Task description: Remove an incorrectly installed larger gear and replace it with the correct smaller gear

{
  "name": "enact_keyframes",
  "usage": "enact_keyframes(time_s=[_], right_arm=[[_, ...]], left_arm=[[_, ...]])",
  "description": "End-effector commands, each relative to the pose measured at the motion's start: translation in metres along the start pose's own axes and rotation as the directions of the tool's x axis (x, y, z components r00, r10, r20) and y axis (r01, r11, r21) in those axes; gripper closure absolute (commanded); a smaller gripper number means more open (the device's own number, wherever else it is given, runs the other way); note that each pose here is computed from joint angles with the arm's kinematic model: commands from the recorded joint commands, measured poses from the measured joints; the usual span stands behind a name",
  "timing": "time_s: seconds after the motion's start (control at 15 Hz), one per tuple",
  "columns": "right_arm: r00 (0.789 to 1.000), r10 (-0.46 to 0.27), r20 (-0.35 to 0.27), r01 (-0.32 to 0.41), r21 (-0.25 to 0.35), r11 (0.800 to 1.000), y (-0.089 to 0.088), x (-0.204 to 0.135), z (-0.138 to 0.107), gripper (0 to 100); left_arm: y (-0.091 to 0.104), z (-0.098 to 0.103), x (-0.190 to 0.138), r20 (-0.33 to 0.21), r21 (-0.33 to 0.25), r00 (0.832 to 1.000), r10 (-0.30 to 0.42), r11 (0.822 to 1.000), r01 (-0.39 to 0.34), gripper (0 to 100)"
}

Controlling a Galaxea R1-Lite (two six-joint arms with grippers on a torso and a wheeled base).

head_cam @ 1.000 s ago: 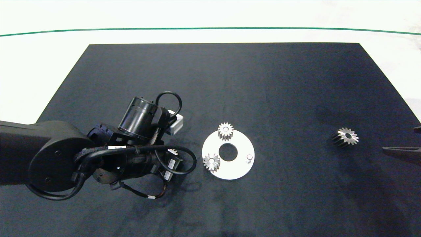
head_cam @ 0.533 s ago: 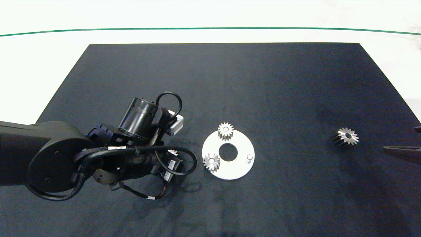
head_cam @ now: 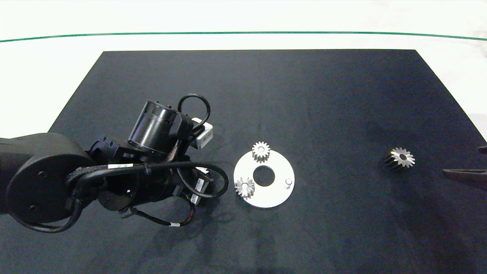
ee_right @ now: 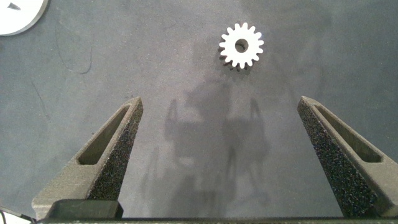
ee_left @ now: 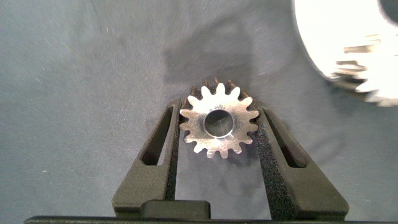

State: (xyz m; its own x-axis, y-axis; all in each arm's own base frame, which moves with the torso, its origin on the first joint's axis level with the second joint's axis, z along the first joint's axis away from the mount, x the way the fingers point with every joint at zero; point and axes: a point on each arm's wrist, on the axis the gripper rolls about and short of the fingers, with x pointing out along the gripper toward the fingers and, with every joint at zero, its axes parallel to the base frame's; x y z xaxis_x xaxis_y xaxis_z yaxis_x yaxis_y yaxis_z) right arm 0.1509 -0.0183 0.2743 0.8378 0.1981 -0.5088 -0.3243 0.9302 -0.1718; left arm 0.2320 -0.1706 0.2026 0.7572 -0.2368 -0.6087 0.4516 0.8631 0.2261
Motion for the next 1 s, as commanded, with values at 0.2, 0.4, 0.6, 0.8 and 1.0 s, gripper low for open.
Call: enact_keyframes(time_s=[0.2,0.4,0.6,0.8,1.0], right_arm=[[0.999,-0.009,0.039,0.009,-0.008,1.000,0.003,-0.012,0.001,0],[0.997,-0.039,0.072,0.039,0.000,0.999,0.003,-0.025,0.000,0],[0.987,-0.110,0.119,0.106,0.040,0.994,0.004,-0.045,-0.003,0],[0.980,-0.134,0.145,0.126,0.066,0.990,0.010,-0.056,-0.004,0],[0.979,-0.151,0.140,0.140,0.087,0.986,0.009,-0.057,-0.005,0]], left_arm=[[-0.029,0.010,-0.031,0.093,0.063,0.992,-0.080,0.995,0.074,84],[-0.047,0.015,-0.036,0.114,0.104,0.988,-0.100,0.991,0.088,84],[-0.062,0.017,-0.028,0.101,0.138,0.987,-0.125,0.984,0.111,84],[-0.082,0.021,-0.017,0.085,0.184,0.987,-0.137,0.976,0.120,84],[-0.111,0.031,-0.008,0.098,0.230,0.981,-0.169,0.963,0.143,84]])
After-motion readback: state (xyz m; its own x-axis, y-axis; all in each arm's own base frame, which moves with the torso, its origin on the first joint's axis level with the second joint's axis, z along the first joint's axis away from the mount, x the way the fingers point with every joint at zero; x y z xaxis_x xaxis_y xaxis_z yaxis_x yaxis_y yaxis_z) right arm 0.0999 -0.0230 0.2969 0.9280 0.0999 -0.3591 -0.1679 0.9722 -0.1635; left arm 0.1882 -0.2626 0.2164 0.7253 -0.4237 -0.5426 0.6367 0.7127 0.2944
